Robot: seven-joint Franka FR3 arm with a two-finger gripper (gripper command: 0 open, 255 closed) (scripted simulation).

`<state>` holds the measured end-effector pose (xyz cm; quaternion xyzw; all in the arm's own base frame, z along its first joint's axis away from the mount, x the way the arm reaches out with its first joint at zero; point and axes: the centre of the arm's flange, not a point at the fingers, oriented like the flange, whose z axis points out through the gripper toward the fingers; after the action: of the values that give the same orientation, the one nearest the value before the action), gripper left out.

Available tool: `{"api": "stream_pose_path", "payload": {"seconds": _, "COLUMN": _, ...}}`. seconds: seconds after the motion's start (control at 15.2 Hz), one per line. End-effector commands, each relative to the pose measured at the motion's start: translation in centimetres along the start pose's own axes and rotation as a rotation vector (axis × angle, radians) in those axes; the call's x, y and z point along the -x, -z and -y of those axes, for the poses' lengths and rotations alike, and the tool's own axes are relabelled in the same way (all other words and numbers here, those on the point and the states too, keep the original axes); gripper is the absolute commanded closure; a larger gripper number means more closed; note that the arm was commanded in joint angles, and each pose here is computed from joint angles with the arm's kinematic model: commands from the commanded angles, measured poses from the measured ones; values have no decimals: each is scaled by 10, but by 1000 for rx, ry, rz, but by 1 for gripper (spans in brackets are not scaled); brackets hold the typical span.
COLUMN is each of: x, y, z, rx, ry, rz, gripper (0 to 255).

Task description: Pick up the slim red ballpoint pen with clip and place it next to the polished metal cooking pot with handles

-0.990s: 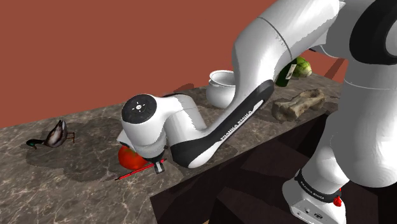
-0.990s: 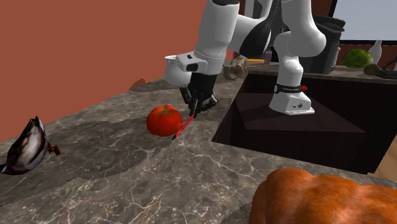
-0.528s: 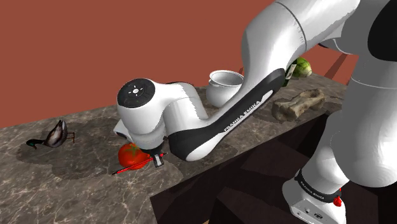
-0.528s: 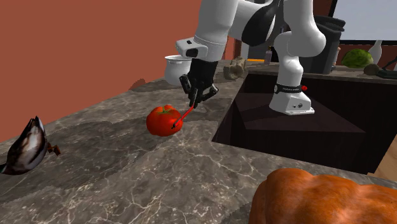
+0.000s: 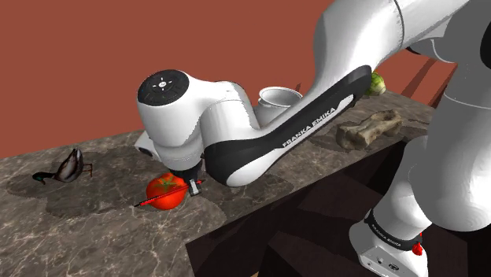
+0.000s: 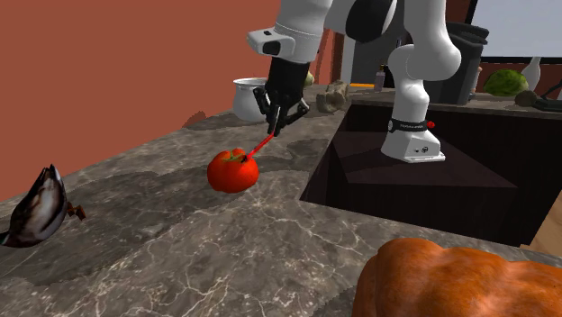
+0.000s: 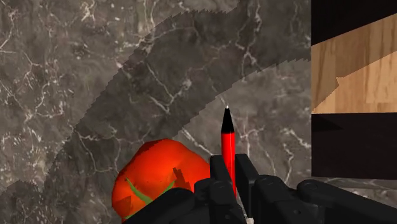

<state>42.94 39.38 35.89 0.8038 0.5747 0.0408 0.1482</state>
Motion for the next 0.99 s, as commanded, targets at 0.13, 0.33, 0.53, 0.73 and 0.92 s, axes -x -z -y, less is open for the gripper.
{"api": "stream_pose_path", "payload": {"seconds": 0.13, "x": 2, "y": 20, "z": -6, "rx": 0, "ry": 0, "rz": 0, "gripper": 255}}
{"api": "stream_pose_path", "payload": {"seconds": 0.33, "x": 4, "y": 35, "z": -11, "rx": 0, "ry": 0, "rz": 0, "gripper": 255}}
{"api": "stream_pose_path", "payload": {"seconds": 0.53, "x": 5, "y": 50, "z": -15, "rx": 0, "ry": 0, "rz": 0, "gripper": 255}}
{"api": "stream_pose_path", "payload": {"seconds": 0.73, "x": 7, "y": 65, "z": -20, "rx": 0, "ry": 0, "rz": 0, "gripper": 255}}
{"api": "stream_pose_path", "payload": {"seconds": 0.92, "x": 9, "y": 80, "z": -24, "rx": 0, "ry": 0, "rz": 0, "gripper": 255}}
